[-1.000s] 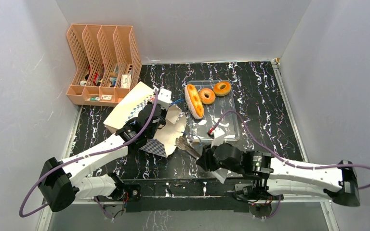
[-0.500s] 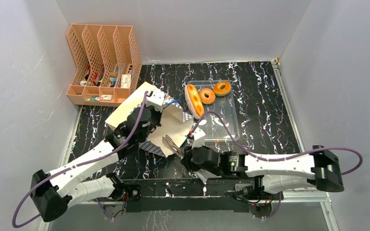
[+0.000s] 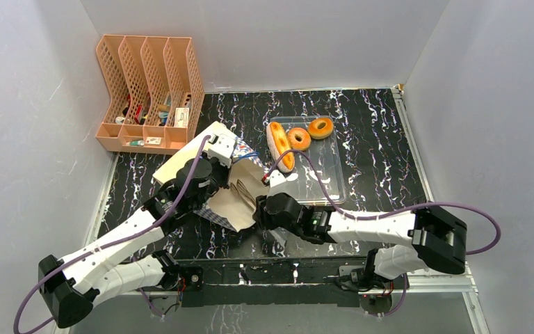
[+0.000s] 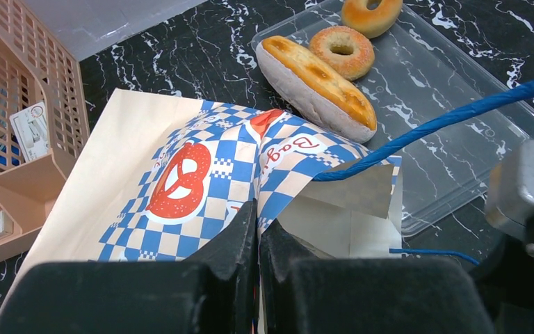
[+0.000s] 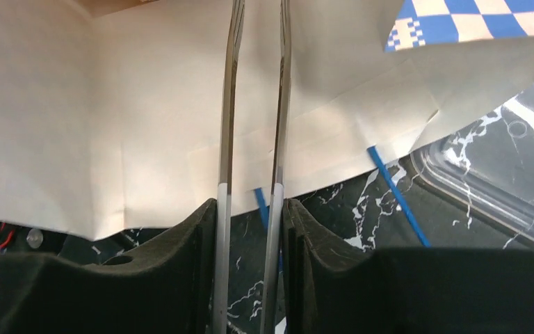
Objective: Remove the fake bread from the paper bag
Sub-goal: Pick up the fake bread from the paper bag.
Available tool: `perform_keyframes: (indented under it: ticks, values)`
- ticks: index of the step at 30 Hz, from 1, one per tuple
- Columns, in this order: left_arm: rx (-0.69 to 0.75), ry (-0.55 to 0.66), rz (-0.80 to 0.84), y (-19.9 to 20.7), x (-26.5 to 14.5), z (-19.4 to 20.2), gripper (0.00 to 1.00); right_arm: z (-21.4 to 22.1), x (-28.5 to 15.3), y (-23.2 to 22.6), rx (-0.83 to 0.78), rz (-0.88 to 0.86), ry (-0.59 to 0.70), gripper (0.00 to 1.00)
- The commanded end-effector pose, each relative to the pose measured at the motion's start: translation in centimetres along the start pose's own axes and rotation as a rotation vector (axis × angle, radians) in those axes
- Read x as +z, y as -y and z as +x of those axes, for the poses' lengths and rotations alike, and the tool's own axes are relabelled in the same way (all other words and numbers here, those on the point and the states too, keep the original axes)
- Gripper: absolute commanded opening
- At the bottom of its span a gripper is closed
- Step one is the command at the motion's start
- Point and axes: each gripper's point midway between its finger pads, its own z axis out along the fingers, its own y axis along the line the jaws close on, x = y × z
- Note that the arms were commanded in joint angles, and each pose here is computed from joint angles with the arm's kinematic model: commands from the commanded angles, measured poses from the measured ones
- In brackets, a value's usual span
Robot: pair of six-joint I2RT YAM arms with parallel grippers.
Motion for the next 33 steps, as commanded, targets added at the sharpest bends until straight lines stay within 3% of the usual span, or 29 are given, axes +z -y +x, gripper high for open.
perform_keyframes:
  ticks: [1, 13, 33]
  values:
    - [-0.008, -0.015, 0.024, 0.2, -1.0, 0.7, 0.00, -4.1, 1.0, -3.0, 0.010, -0.117, 0.114, 0.34]
    - [-0.001, -0.047, 0.018, -0.1, -1.5, 1.5, 0.00, -4.0, 3.0, -3.3, 0.028, -0.170, 0.076, 0.45]
    - [0.002, -0.031, 0.043, 0.3, -1.4, 1.4, 0.00, -5.4, 2.8, -4.5, 0.541, -0.397, -0.084, 0.41]
